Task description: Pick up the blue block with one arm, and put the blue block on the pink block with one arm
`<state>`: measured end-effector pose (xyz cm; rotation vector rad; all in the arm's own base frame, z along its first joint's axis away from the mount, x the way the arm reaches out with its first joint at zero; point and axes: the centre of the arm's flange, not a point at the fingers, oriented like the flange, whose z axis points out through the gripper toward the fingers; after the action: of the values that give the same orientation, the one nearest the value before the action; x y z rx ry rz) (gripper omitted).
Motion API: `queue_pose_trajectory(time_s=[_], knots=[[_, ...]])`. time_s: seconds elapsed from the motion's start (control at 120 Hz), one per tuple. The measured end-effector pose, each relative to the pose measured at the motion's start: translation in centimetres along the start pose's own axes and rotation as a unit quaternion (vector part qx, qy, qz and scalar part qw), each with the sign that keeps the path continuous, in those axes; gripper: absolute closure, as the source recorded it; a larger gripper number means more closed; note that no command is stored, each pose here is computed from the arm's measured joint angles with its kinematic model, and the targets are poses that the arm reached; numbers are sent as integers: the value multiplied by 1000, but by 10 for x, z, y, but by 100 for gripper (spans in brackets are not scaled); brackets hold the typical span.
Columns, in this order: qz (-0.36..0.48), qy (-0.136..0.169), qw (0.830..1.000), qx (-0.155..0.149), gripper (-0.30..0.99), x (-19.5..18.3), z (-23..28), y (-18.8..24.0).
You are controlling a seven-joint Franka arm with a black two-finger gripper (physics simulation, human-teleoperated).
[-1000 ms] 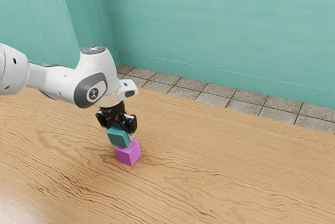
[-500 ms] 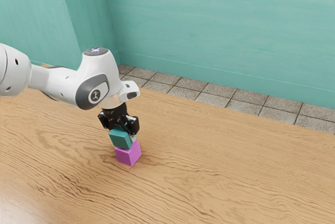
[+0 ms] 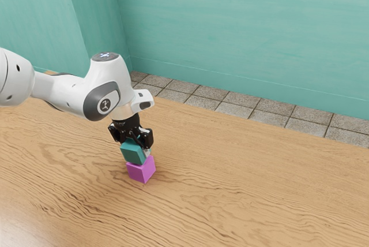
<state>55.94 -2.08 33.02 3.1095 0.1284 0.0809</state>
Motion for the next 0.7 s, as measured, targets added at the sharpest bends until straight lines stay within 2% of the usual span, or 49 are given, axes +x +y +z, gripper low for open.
queue_pose_trajectory(time_s=[0.7], knots=[[56, 0, 998, -1, 39, -1, 0, -1]])
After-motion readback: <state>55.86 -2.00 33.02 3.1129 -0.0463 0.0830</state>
